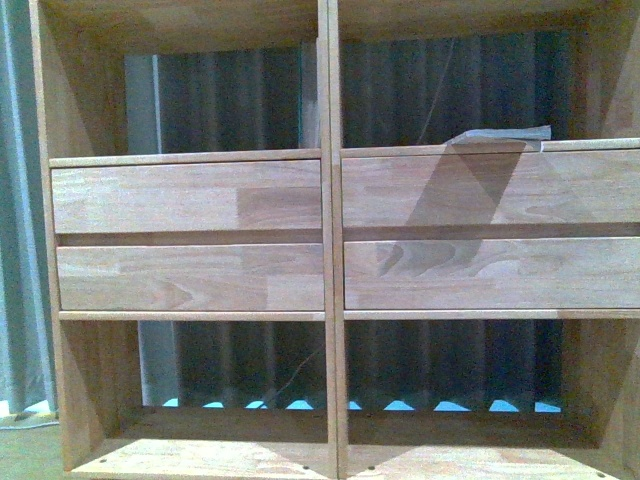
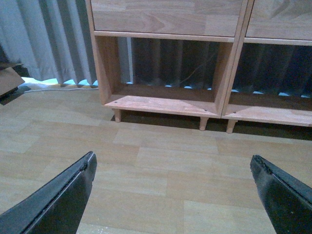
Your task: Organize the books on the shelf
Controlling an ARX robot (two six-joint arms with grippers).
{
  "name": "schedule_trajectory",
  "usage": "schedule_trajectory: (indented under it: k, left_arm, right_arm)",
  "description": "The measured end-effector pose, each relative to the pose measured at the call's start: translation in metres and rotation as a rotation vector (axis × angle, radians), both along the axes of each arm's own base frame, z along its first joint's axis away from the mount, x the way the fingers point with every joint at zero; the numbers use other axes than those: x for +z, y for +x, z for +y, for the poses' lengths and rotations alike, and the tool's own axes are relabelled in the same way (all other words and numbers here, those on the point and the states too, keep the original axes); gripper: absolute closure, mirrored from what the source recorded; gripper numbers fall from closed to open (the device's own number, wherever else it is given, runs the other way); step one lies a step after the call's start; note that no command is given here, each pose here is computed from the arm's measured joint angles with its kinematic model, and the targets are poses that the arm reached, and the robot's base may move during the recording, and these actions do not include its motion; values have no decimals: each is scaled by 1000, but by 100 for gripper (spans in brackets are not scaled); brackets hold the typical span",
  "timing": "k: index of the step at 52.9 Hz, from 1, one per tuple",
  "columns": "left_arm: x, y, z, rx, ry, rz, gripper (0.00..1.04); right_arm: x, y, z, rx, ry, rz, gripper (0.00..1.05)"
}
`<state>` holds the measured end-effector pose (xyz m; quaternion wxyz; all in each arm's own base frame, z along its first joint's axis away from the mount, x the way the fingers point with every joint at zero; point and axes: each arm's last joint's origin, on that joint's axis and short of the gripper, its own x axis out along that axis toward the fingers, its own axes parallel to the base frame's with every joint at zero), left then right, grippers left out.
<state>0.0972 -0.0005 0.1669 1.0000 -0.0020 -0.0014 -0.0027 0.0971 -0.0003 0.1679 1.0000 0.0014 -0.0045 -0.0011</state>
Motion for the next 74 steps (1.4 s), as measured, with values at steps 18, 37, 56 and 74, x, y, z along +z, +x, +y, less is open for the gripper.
schedule_trajectory:
  k: [18,37,56,74]
  left_arm:
    - [0,0,0,0,0,0,7]
    - [0,0,0,0,0,0,7]
    - [0,0,0,0,0,0,7]
    - [0,0,0,0,0,0,7]
  right_arm:
    - [0,0,0,0,0,0,7]
    - [0,0,0,0,0,0,7]
    - [0,0,0,0,0,0,7]
    - [0,0,0,2,0,0,7]
